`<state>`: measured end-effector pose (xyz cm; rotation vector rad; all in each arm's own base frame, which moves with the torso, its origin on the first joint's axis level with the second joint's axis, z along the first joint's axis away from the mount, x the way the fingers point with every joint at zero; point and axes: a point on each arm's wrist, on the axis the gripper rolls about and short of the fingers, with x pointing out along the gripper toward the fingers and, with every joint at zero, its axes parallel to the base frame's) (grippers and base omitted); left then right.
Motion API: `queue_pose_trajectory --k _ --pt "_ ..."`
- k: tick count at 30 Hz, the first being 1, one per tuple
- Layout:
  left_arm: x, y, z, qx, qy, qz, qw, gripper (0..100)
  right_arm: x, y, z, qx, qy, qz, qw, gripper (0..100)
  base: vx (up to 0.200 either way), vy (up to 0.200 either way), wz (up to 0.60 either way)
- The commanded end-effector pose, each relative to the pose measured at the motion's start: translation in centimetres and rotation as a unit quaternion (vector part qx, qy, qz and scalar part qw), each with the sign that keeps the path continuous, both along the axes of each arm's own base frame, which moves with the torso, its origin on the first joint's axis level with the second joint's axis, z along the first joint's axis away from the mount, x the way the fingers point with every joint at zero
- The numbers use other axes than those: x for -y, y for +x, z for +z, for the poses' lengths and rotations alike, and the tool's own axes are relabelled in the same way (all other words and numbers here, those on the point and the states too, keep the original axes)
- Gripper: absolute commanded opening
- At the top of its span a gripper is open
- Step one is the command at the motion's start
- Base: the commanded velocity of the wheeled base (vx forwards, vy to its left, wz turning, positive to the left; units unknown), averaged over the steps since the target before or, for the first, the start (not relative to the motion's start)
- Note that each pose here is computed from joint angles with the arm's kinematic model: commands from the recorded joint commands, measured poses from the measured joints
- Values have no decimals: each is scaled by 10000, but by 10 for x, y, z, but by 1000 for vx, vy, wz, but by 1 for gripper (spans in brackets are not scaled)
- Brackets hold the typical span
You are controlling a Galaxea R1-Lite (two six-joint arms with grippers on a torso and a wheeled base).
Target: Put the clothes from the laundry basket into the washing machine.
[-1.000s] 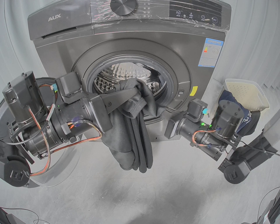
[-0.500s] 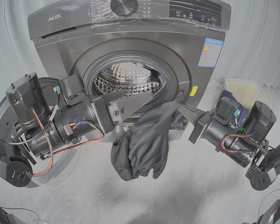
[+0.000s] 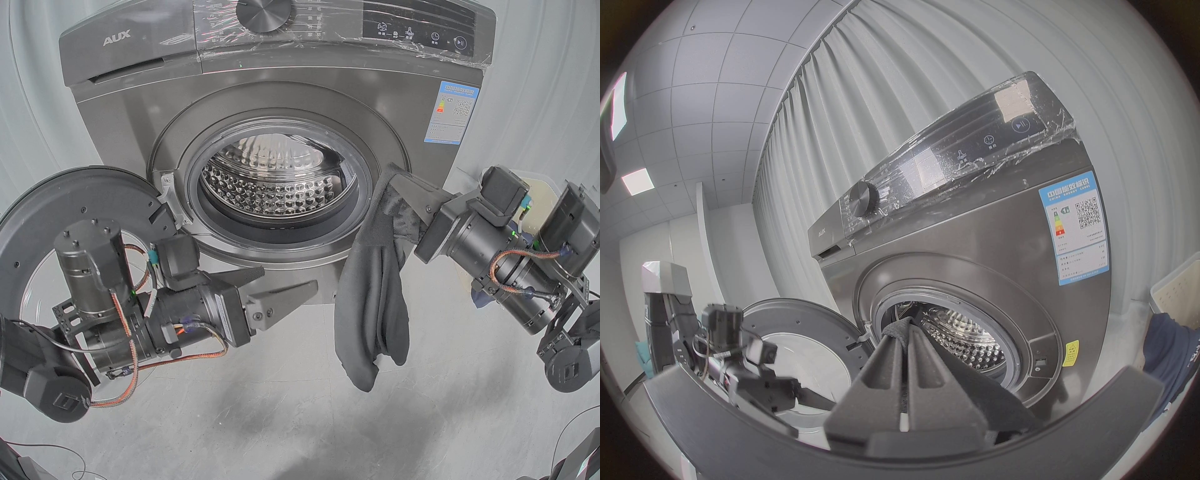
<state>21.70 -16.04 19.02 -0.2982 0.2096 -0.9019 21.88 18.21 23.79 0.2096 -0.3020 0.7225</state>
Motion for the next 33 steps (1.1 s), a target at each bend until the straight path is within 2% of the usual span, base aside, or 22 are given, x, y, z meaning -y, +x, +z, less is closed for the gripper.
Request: queue_pose_trajectory --k 1,4,6,7,14,19,24,27,33 --pt "5 8 -24 -355 263 15 9990 100 3 -5 8 102 77 28 9999 0 0 0 0" --pt "4 23 -38 -477 442 150 9978 100 5 -9 8 107 83 61 9999 0 0 0 0" --pt "4 23 -38 -472 447 156 9978 100 5 -9 7 101 78 61 9999 0 0 0 0" --pt "4 38 -48 -439 538 295 9971 100 9 -15 6 76 37 95 9999 0 0 0 0" --pt "8 71 -63 -391 546 667 9955 100 16 -35 -5 -67 -149 386 9991 0 0 0 0" --pt "7 88 -72 -429 585 823 9940 100 16 -39 -13 -169 -254 461 9985 0 0 0 0" --pt "10 91 -80 -458 682 742 9939 100 11 -34 -10 -119 -241 502 9984 0 0 0 0" --pt "19 90 -88 -506 753 597 9941 100 2 -27 -10 -159 -275 556 9979 0 0 0 0" --pt "37 89 -86 -343 704 206 9967 100 -8 -24 -10 -144 -257 650 9974 0 0 0 0"
